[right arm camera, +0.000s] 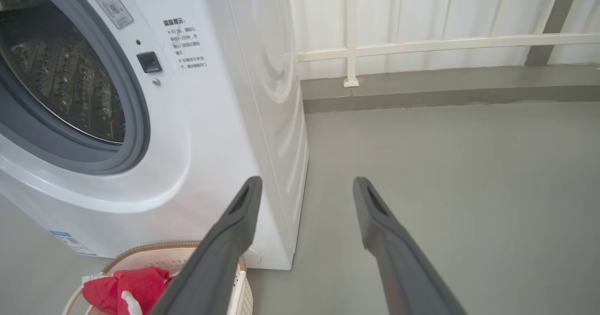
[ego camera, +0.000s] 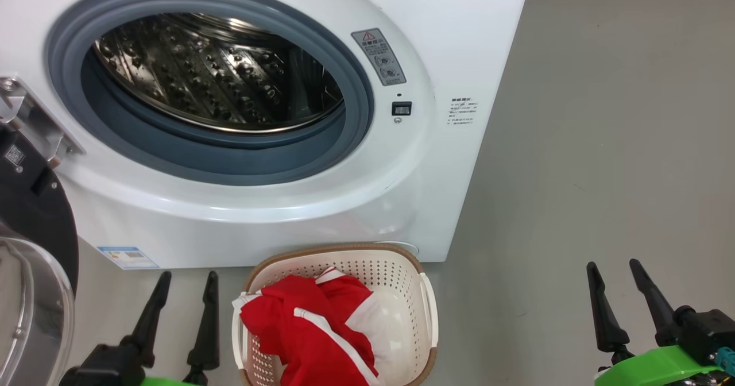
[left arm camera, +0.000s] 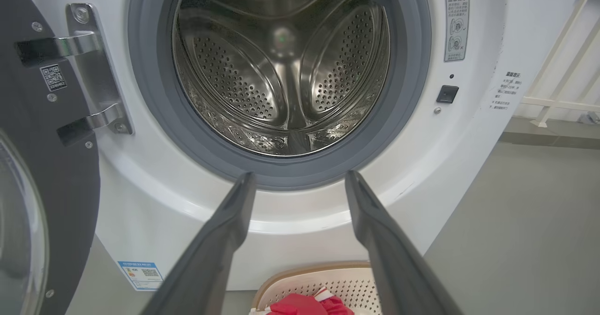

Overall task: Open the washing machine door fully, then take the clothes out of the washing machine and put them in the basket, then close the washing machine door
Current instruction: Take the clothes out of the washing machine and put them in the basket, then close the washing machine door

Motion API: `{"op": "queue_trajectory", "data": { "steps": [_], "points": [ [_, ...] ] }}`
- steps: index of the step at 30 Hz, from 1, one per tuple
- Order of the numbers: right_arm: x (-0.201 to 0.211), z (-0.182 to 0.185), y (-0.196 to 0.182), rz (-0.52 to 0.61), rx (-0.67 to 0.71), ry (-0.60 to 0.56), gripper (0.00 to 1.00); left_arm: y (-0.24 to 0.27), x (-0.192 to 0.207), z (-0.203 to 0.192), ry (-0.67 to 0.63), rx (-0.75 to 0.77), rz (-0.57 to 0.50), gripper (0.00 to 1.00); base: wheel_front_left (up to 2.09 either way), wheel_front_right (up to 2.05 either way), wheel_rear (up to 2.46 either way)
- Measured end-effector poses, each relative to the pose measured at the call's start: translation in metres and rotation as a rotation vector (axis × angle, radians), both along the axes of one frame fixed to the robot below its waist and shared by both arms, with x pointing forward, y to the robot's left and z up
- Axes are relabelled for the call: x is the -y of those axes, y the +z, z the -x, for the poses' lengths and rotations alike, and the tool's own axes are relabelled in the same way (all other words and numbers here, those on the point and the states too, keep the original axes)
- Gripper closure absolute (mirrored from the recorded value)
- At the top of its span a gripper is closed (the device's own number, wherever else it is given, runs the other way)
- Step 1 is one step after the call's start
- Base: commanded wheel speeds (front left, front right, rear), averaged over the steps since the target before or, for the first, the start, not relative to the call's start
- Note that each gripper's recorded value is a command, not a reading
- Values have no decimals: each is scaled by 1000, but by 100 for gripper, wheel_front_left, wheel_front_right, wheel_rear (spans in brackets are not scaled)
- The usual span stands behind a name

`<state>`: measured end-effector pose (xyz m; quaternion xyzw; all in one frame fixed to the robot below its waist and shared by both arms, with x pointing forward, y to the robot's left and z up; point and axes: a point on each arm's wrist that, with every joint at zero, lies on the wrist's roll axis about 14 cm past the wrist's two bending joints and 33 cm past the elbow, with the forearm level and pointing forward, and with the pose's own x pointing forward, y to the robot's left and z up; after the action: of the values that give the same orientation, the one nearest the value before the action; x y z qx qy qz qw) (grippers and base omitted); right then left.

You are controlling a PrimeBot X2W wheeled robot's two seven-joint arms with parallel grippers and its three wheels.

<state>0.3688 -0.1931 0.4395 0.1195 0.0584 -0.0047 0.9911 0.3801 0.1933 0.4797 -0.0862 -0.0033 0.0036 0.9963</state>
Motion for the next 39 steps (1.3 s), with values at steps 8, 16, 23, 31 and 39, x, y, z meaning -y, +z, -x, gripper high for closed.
{"op": "queue_trajectory", "data": {
  "steps": [8,16,23,31,39],
  "points": [
    [7,5,-3,4,-12,-19,0,-1,-9,7,27,-5,-4,0,0,0,0],
    [8,6,-5,2,-18,-24,0,-2,-8,6,22,-5,-4,0,0,0,0],
    [8,6,-6,0,-19,-27,0,0,-7,4,19,0,-4,0,0,0,0],
    [7,6,-7,-1,-24,-26,0,-1,-6,4,18,-1,-5,0,0,0,0],
    [6,4,-7,-1,-24,-24,0,-1,-7,4,20,-2,-5,0,-8,8,0]
  ]
}}
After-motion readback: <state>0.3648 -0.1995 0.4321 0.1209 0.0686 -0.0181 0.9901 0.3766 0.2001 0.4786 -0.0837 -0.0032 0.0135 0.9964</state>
